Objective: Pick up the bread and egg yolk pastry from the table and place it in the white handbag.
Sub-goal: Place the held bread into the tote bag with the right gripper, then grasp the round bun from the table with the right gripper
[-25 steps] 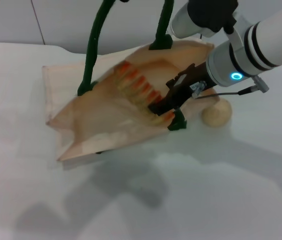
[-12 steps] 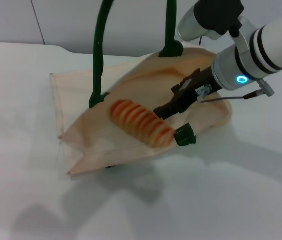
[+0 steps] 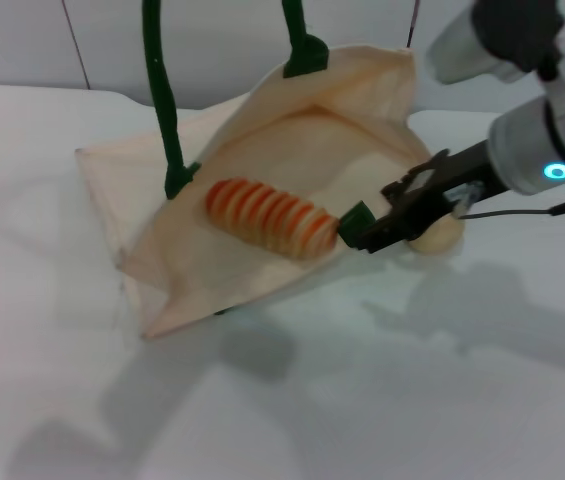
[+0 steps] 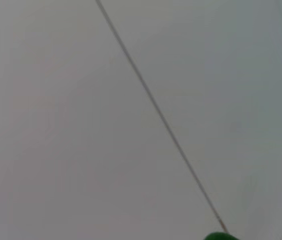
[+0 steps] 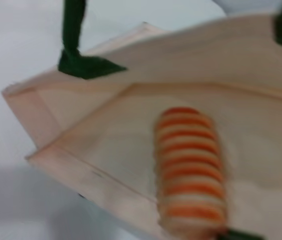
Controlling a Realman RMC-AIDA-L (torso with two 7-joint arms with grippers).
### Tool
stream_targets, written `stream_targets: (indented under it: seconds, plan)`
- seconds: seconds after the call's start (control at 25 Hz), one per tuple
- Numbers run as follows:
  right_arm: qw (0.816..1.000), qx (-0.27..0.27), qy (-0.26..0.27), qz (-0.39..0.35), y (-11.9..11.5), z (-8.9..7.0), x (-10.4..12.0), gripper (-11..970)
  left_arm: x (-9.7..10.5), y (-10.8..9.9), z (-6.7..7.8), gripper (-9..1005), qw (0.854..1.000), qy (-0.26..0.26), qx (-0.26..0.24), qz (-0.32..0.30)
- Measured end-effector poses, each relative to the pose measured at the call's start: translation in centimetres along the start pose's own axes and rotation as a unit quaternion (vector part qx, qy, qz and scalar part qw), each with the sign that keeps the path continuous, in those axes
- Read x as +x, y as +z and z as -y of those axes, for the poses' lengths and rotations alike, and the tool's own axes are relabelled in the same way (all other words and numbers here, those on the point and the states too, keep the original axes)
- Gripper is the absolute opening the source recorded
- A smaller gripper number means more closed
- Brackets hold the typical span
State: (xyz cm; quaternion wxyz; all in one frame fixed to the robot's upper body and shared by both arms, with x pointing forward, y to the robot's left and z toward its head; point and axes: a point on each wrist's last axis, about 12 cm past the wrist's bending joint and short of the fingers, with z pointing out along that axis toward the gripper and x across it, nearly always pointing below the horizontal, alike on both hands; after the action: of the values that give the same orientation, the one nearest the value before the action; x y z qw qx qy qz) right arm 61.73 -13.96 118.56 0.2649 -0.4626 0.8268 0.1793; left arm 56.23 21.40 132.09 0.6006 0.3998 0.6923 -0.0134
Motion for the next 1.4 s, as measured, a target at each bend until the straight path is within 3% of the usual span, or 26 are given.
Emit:
stream_targets:
  seconds: [0.28, 0.72, 1.4]
  plan:
    - [0.998, 0.042, 0.037, 0.000, -1.7, 2.1, 1.8, 815, 0.3, -0.2, -0.2, 122, 1.000, -0.005, -0.008, -0.004]
    - [0.995, 0.082, 0.051, -0.015, -2.8, 3.6, 2.9, 815, 0.4, -0.7, -0.5, 123, 1.000, -0.008, -0.020, -0.002]
    - [0.991, 0.102, 0.077, -0.038, 1.0, 5.6, 3.1, 847, 0.4, -0.7, -0.4, 129, 1.000, -0.006, -0.021, -0.009]
